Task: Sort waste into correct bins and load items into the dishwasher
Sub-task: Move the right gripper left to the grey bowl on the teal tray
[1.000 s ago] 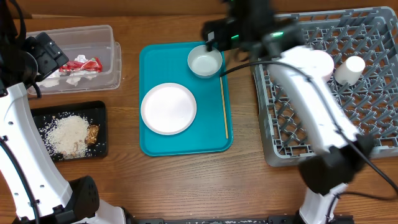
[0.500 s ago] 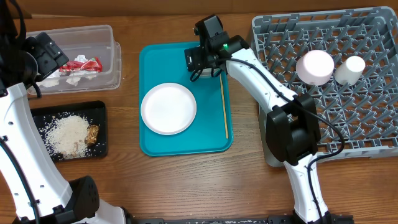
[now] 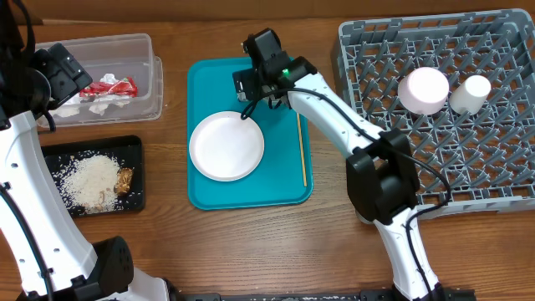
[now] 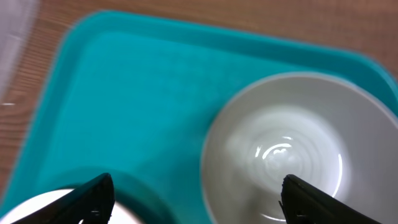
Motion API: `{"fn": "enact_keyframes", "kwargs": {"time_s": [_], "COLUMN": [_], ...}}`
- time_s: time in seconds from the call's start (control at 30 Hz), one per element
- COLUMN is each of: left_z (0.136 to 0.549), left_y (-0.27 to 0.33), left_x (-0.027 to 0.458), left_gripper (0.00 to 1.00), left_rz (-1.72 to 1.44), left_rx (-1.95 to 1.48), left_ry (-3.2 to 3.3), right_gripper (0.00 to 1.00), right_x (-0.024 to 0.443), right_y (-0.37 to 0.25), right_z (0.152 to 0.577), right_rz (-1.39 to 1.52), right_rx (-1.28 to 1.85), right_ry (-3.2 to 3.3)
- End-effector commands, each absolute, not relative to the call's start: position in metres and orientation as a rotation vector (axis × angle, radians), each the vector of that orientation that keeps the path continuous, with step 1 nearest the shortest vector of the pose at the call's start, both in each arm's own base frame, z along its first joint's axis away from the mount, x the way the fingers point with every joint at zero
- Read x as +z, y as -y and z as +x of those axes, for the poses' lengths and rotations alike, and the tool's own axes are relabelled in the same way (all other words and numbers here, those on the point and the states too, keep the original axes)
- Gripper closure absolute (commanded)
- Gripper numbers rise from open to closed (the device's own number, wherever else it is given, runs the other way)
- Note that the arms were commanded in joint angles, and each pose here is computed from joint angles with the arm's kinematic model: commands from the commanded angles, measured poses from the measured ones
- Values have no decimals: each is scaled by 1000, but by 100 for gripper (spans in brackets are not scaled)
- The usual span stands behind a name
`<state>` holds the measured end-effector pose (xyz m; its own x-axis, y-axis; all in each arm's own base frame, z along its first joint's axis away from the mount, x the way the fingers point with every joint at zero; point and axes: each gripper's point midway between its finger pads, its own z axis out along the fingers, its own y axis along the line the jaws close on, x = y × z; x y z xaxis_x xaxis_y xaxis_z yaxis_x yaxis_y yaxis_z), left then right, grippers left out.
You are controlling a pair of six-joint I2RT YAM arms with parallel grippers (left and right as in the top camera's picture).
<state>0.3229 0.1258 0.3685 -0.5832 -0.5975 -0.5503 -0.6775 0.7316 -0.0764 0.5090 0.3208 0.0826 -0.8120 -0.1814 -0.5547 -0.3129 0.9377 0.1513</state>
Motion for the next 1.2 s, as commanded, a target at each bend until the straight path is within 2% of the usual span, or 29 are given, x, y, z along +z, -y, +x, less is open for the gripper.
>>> {"fn": "enact_keyframes", "kwargs": {"time_s": [0.0,0.07,0.2,0.4,0.63,0.73,1.03,1.17], "left_z": [323,323,323,323,323,323,323,323], "left_y": [-128,-128,-128,-127,-127,-127,-127,-127], "left_x": [366,366,366,366,366,366,366,366], "left_gripper": [0,0,0,0,0,0,0,0], "left_rz": [-980,-980,-980,-980,-980,-980,-980,-980], "left_rx": [201,201,201,200,201,201,201,201], "left_ry": [-2378,-2378,-2378,-2378,-2378,-2378,-2378,-2378], "right_gripper": [16,19,34,50,84,95,96,96], "right_x": [50,41,35,37,53,68,147,198], "right_y": [-314,-314,-315,-318,-319,-320,-319,-295], "right_z": [515,515,513,514,516,518,517,514], "right_rz": [-302,-304,-310,-311,-310,-309,-296,-159], "right_rx": [262,257,252,258,263,265,291,325], "right_ry": [-2577,-2587,-2598,-2588,-2580,-2576,-2531,-2514]}}
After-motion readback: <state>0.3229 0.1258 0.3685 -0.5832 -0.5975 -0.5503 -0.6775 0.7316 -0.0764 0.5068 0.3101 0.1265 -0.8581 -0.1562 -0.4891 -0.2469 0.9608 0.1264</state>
